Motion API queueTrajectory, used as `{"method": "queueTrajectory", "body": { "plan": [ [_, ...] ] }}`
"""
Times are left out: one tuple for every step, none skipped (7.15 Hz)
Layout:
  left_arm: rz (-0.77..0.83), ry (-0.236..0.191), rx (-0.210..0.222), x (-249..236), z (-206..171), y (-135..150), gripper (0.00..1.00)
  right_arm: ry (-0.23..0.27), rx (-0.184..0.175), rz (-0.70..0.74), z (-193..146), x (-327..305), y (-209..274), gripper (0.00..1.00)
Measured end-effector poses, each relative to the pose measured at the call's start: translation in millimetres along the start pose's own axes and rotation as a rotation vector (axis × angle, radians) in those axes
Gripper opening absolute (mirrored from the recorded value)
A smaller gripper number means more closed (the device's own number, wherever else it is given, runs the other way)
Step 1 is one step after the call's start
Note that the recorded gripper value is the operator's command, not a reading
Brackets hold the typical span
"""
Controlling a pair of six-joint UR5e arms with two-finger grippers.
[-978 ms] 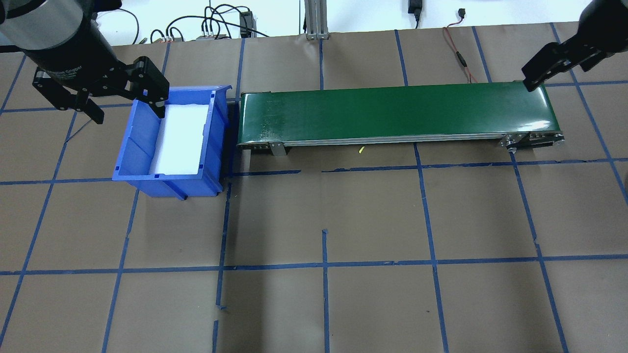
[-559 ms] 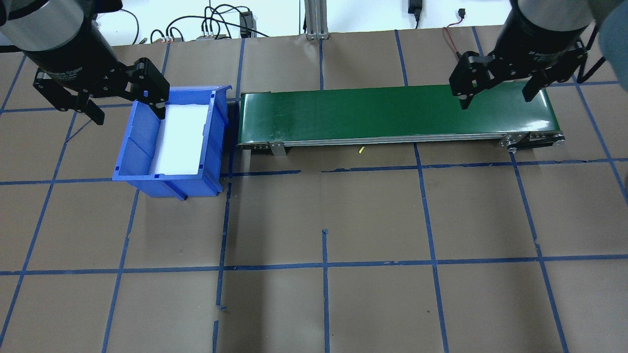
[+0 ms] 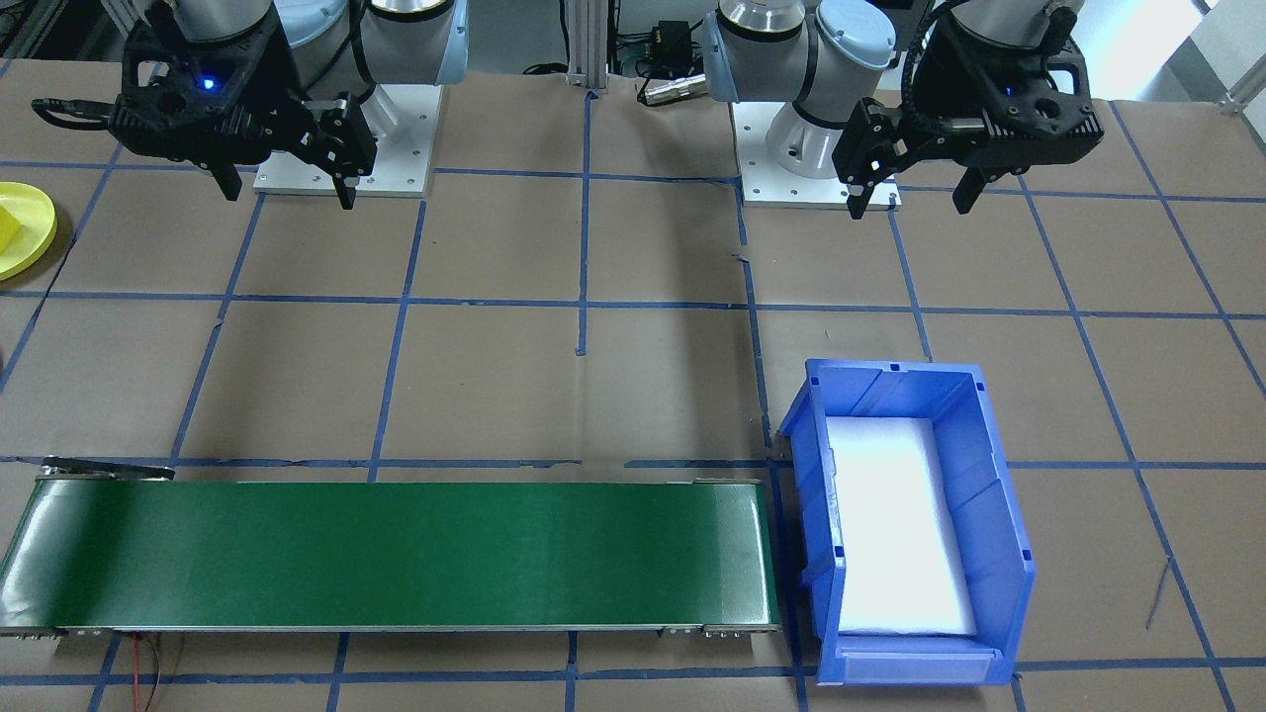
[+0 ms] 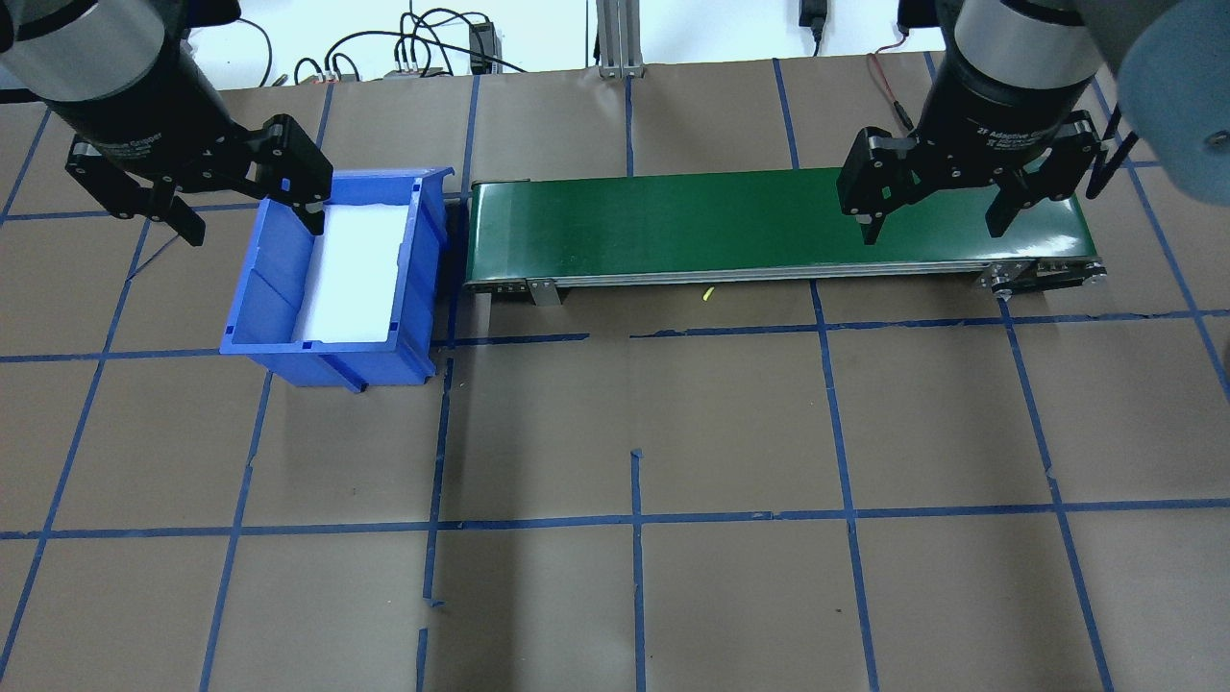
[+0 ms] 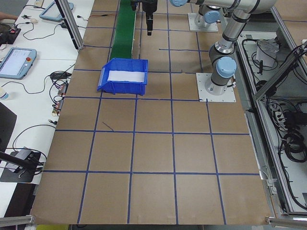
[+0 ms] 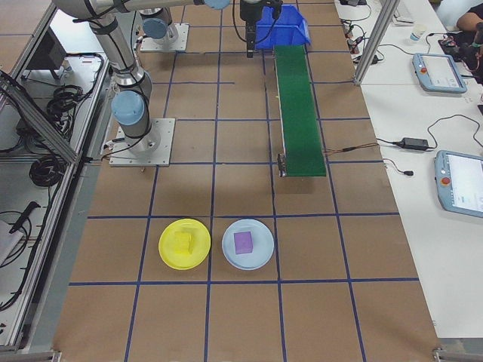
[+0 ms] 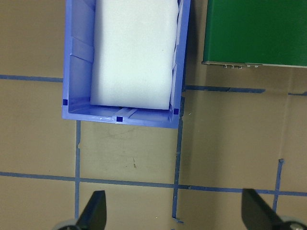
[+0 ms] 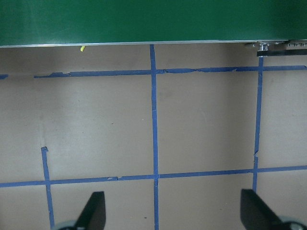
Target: Move block left to right into plate
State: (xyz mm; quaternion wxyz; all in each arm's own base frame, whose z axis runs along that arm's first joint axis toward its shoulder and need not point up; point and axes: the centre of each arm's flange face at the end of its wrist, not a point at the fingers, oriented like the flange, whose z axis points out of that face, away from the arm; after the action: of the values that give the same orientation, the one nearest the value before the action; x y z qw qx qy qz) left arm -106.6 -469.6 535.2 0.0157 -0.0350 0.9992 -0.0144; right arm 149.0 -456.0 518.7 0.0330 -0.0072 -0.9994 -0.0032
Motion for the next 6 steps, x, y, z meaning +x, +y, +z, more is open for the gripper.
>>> {"method": "queueTrajectory", "body": {
  "plan": [
    [0.0, 0.0, -0.001, 1, 1, 1, 1.0, 0.001, 0.003, -0.006, -4, -3, 5, 1.0],
    [0.0, 0.0, -0.003, 1, 1, 2, 1.0, 0.0, 0.005, -0.003, -6, -4, 7, 1.0],
    [0.002, 0.0, -0.006, 3, 2, 3, 1.0, -0.02, 0.008, -0.001, -5, -7, 6, 1.0],
    [0.004, 0.003, -0.012, 6, 4, 5, 1.0, -0.06, 0.02, 0.003, -6, -11, 3, 1.0],
    [0.006, 0.023, -0.017, 9, 5, 7, 1.0, -0.09, 0.034, 0.009, -8, -11, -2, 1.0],
    [0.012, 0.051, -0.023, 14, 5, 10, 1.0, -0.097, 0.047, 0.016, -12, -8, -9, 1.0]
  ]
}}
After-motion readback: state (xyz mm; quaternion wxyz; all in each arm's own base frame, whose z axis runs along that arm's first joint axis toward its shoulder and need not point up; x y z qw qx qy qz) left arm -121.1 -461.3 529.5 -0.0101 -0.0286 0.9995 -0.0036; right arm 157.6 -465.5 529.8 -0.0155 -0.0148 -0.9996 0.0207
